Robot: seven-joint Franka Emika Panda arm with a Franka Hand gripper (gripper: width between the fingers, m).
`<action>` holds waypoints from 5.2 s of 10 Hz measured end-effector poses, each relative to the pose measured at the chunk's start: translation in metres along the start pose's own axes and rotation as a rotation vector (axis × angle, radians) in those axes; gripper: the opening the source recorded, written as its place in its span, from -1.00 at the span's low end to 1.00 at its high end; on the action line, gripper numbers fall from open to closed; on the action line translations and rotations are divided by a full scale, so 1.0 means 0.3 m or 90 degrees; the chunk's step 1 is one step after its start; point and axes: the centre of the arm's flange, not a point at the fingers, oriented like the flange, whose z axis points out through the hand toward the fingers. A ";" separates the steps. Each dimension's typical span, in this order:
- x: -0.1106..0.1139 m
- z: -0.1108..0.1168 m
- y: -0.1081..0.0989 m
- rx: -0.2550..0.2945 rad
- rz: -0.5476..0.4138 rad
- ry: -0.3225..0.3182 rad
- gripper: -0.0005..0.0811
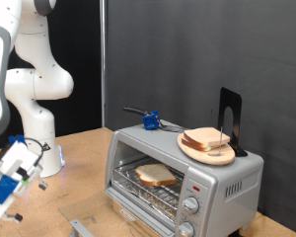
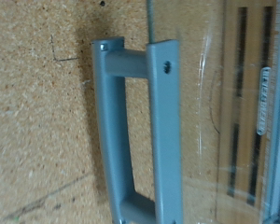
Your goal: Make a piece of toast with the oven
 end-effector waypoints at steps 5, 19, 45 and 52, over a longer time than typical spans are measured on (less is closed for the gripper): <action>-0.087 0.247 0.010 -0.019 -0.016 -0.049 0.99; -0.372 0.065 -0.323 0.157 -0.088 -0.168 0.99; -0.329 -0.005 -0.548 0.132 0.004 -0.178 0.99; -0.231 0.125 -0.690 0.117 0.067 -0.240 0.99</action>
